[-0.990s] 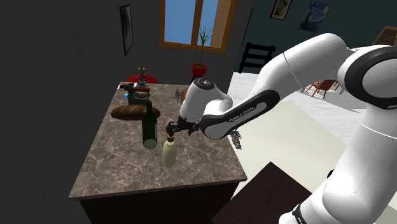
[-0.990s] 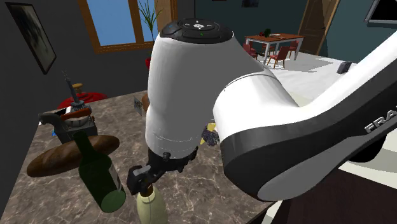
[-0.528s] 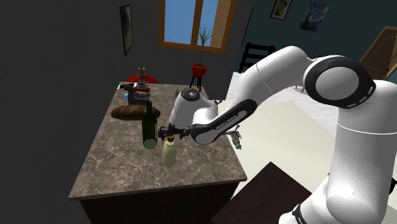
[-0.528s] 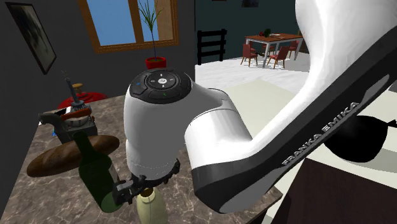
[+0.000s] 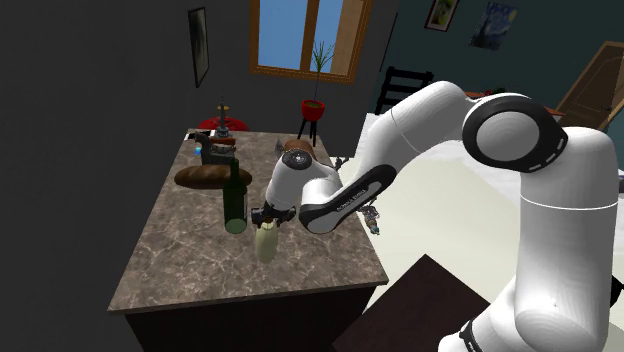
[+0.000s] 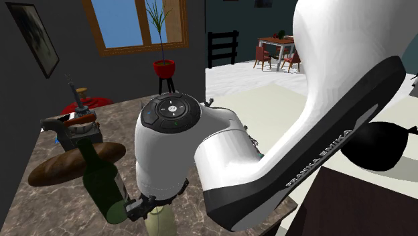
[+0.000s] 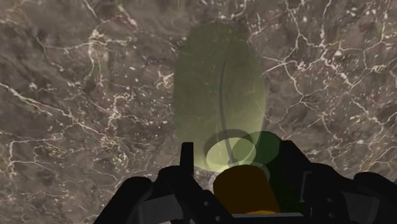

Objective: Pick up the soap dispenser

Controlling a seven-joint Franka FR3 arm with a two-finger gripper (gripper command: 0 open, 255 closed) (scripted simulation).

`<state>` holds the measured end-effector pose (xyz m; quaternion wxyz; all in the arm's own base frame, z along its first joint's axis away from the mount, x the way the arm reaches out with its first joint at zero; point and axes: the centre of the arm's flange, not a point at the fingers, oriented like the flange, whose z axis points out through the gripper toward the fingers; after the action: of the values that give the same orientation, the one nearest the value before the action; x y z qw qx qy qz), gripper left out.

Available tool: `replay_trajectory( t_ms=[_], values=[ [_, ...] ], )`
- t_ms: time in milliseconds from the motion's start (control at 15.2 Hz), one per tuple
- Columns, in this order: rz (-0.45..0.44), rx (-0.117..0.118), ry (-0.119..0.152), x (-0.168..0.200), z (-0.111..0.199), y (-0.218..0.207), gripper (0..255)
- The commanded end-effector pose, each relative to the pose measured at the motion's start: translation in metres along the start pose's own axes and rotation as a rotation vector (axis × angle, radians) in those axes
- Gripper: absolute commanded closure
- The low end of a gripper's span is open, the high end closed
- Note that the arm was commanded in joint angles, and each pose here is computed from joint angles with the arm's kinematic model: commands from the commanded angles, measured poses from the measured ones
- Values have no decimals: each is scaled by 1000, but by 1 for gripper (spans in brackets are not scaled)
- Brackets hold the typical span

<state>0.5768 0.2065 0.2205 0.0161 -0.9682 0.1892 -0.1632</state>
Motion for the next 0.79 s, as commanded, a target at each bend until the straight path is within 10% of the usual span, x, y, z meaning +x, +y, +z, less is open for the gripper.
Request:
replay_trajectory(
  t_ms=[0,726],
  values=[
    [0,0,0,0,0,0,255],
    [0,0,0,5,-14,-1,255]
  ],
)
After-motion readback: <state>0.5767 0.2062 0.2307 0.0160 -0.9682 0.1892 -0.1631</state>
